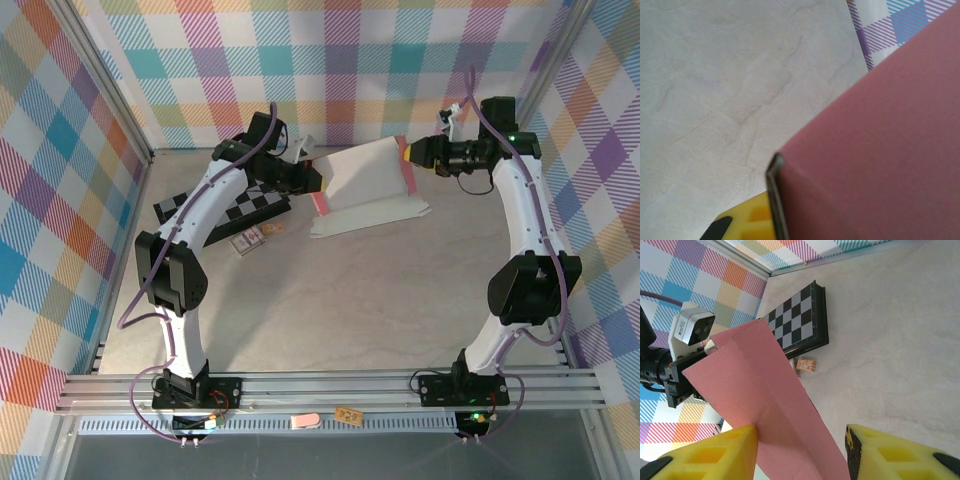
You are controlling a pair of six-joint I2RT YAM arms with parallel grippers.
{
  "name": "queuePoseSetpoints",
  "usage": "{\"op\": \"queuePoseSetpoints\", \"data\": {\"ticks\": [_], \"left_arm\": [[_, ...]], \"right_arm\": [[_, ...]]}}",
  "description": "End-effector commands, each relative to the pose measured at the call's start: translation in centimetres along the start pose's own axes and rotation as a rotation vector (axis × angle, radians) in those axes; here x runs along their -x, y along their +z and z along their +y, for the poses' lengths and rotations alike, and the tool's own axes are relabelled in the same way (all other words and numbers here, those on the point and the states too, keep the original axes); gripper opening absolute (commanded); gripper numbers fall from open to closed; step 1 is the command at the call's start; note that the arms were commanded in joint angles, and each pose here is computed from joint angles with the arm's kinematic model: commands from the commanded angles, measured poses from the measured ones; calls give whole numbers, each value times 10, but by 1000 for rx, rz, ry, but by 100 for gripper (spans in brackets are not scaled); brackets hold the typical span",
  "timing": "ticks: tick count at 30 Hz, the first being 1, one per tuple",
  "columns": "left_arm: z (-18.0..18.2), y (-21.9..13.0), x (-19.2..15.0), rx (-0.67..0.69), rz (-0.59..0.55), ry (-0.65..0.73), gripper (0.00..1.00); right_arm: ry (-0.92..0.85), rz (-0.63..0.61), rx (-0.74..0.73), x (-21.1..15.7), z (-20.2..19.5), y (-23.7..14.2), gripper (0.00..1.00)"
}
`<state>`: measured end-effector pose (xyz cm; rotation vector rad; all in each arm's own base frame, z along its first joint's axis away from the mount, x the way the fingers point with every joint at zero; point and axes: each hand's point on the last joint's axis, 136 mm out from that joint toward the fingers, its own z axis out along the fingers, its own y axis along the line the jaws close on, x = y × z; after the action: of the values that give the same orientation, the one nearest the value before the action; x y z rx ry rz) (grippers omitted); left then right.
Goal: Fold the paper box
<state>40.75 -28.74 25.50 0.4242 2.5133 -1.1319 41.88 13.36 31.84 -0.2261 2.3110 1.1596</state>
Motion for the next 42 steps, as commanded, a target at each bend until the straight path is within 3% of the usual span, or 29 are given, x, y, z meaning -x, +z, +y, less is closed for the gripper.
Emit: {"op": "queuePoseSetpoints", "data": {"ticks": [1,9,17,26,31,39,42], "left_arm": [[-5,-3,4,-30,3,7,0],[-7,-3,5,-29,7,13,0],[-8,-4,1,-17,13,26,0],[-12,-5,-3,-5,21,43,0],[-14,-5,-4,-2,21,52,0],[-17,-7,-4,-3,13,57,0],[-17,-7,-4,-2,9,57,0]], "right_arm": [[-44,34,5,-6,0,13,47],[-115,73,-122,-11,-7,29,44],[-262,126,-454,-22,-31,40,33],[-373,161,-738,-27,-51,40,28],[-372,164,-781,-27,-54,41,36],[-354,186,-700,-35,-45,51,37],[-338,198,-667,-40,-42,55,33]]}}
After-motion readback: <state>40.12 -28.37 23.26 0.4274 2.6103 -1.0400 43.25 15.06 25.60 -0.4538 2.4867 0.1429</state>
